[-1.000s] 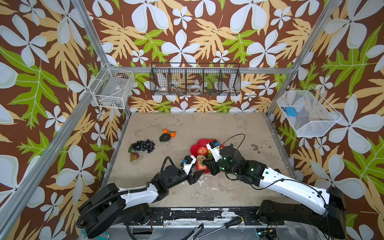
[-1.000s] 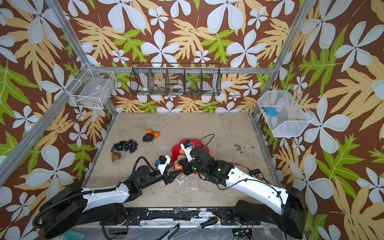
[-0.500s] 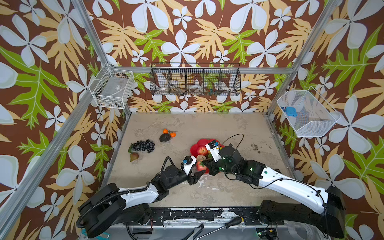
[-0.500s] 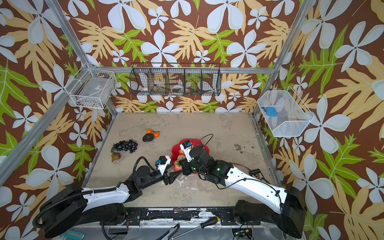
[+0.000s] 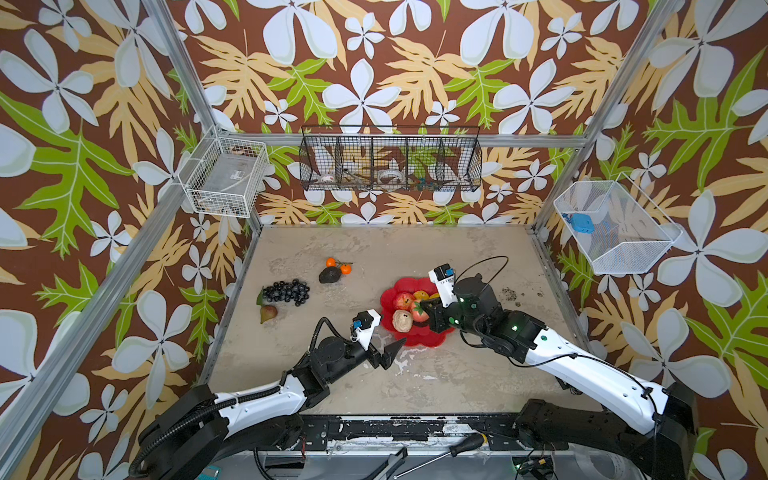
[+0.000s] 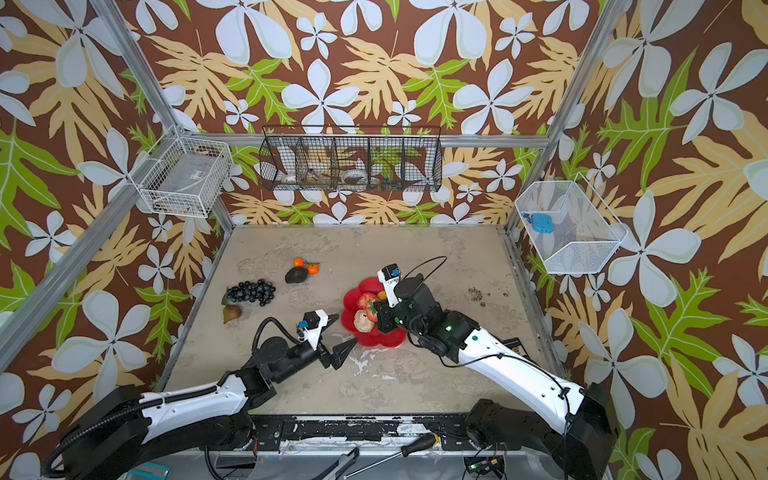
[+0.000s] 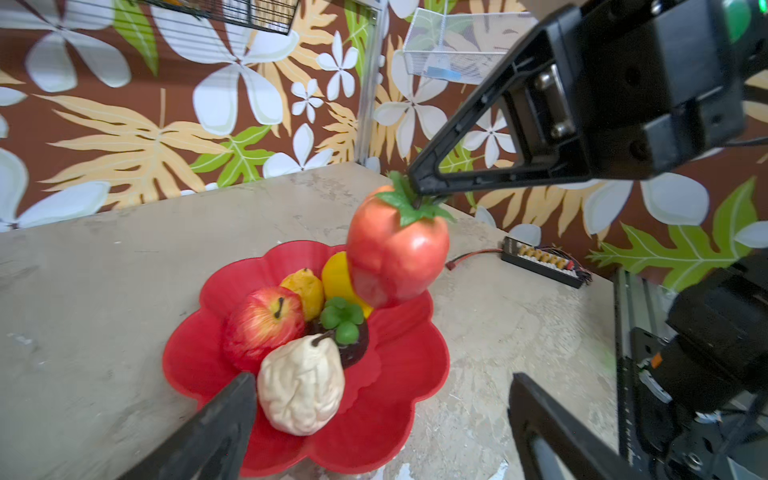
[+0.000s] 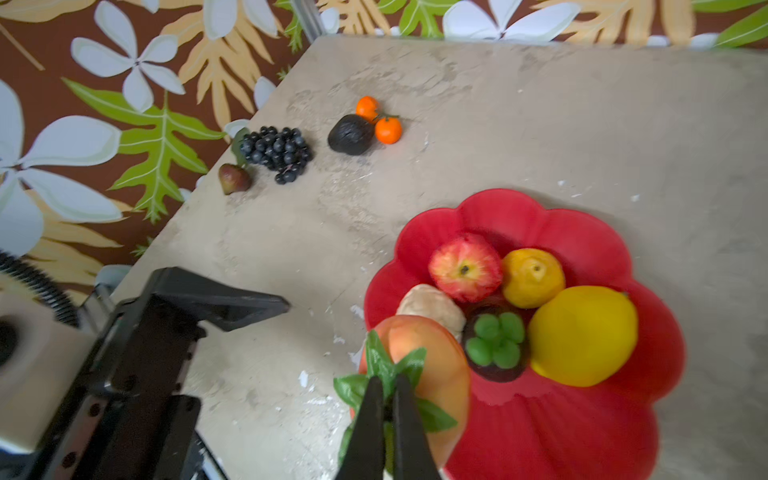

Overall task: Place and organize the fake fruits in the fruit bowl
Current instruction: 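Carry the strawberry over the plate with the right gripper while the left gripper withdraws, then lower the strawberry into the plate beside the mangosteen and open the right gripper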

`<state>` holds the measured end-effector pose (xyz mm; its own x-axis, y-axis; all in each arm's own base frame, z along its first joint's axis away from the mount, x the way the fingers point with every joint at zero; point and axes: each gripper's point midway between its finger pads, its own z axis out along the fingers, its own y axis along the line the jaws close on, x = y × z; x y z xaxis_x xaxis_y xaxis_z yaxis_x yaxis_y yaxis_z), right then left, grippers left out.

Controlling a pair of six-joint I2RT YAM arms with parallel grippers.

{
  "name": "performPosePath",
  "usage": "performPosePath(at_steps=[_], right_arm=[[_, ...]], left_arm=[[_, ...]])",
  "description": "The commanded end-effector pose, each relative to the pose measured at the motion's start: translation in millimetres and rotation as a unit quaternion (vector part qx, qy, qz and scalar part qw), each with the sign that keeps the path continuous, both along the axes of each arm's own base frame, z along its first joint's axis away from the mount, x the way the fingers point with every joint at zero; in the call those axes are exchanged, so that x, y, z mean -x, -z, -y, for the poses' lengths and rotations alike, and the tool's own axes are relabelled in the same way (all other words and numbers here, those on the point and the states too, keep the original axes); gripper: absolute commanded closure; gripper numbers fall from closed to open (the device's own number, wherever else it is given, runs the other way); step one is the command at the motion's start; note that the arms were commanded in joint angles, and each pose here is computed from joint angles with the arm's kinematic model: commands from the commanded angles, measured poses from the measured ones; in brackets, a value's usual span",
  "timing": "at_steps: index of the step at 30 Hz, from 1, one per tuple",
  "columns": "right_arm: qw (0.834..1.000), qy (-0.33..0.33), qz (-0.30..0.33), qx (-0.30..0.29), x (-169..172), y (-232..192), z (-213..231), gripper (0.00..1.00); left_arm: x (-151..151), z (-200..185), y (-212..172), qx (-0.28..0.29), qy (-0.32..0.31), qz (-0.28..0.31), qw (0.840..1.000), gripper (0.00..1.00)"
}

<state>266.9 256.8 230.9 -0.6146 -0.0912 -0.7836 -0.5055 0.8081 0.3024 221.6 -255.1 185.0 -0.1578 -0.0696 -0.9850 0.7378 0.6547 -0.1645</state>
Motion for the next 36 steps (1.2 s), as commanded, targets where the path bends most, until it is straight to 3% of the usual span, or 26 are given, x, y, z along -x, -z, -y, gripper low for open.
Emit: performPosePath(at_steps=[1, 6, 10, 25, 36], right_arm=[[0.999, 0.024, 0.016, 0.025, -15.8, 1.2, 16.8, 1.00], [0.998, 0.053, 0.003, 0.044, -31.8, 15.8, 33.8, 1.00], [0.995, 0.068, -0.016, 0.065, -35.2, 34.3, 44.1, 1.00], [0.990, 0.081, -0.094, 0.073, -29.4, 100.8, 50.4, 1.00], [0.986, 0.099, -0.104, 0.079, -34.3, 121.0, 59.2, 1.00]], left_arm=[[-18.4, -27.2, -7.1, 0.008, -0.092, 0.014, 0.996, 0.05], [-29.8, -57.6, -10.6, 0.016, -0.178, 0.019, 0.984, 0.05], [-34.1, -69.8, -10.4, 0.015, -0.212, 0.018, 0.977, 0.05], [-36.5, -71.8, -8.9, 0.011, -0.222, 0.015, 0.975, 0.04], [-36.9, -72.0, -8.1, 0.009, -0.223, 0.015, 0.975, 0.04]])
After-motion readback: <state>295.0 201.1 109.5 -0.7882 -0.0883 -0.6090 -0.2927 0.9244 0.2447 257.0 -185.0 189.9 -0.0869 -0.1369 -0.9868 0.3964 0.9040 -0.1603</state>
